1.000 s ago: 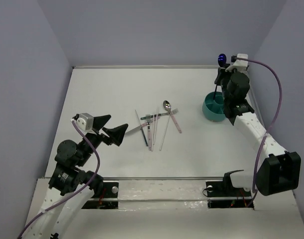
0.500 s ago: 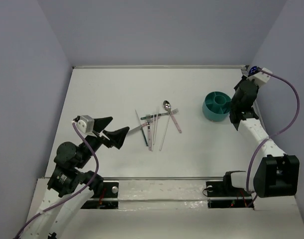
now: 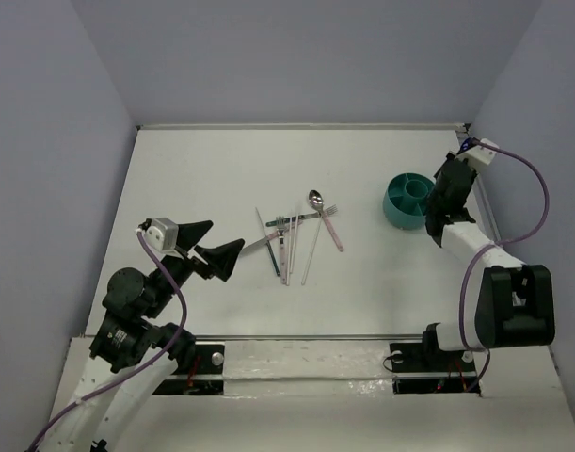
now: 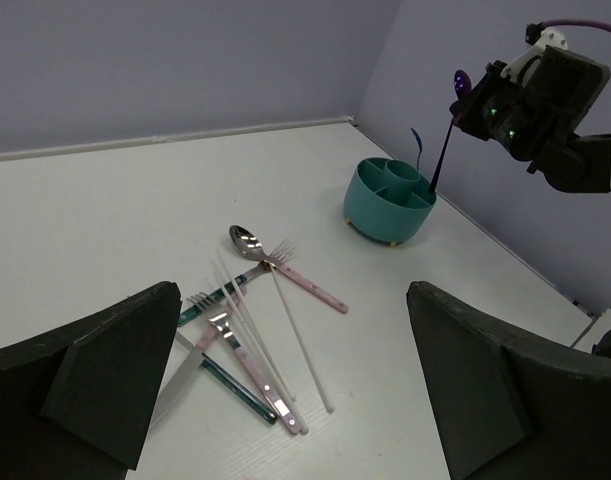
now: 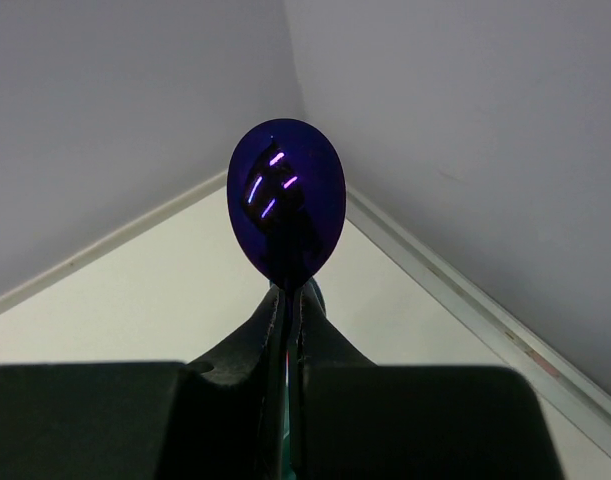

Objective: Sort the eating utensils into containers

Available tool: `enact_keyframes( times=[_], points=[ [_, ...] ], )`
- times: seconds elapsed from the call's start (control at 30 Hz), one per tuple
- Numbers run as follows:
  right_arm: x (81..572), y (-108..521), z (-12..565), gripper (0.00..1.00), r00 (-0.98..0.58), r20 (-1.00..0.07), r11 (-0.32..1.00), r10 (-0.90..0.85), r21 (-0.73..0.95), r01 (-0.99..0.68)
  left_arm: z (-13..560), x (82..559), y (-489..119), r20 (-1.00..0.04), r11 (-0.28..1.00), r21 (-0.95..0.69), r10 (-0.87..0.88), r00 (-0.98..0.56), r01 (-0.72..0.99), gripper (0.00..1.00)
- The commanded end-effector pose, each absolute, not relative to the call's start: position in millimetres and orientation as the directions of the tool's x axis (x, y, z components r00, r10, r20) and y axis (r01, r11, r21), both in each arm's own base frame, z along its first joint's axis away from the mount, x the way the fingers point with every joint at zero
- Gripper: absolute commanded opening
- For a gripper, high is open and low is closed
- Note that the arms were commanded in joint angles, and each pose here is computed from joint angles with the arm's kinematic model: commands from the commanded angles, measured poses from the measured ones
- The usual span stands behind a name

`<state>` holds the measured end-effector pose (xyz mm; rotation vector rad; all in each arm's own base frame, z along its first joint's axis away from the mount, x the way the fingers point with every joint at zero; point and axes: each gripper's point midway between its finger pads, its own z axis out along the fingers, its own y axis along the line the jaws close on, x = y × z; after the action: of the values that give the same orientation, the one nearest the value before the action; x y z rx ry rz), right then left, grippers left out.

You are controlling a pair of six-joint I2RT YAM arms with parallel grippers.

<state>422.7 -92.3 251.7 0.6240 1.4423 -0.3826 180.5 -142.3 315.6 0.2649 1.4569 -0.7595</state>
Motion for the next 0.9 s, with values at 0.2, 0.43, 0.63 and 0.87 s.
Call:
enact_keyframes(
  times=[0.2,0.43,0.63,0.87],
  points=[
    [435.7,-93.8,246.9,0.0,0.188,-0.976,0.792,0.111,0.201,0.577,340.2,179.8,-141.1,-0.946,0.741,-0.261,-0.324,-0.01,0.618,0.99],
    [432.1,-91.0,211.8,0.0,0.108,-0.981,0.786,0.162,0.195,0.587,341.7,179.2,-141.3,-0.945,0.739,-0.259,-0.327,-0.006,0.622,0.99],
    [430.4,-83.7,195.0,0.07,0.08,-0.97,0.789,0.228,0.232,0.569,341.7,178.4,-138.6,-0.943,0.745,-0.264,-0.332,-0.004,0.613,0.99],
    [433.0,-73.6,174.7,0.1,-0.003,-0.964,0.811,0.265,0.221,0.542,341.4,178.4,-139.7,-0.944,0.742,-0.262,-0.329,-0.006,0.617,0.99]
  ],
)
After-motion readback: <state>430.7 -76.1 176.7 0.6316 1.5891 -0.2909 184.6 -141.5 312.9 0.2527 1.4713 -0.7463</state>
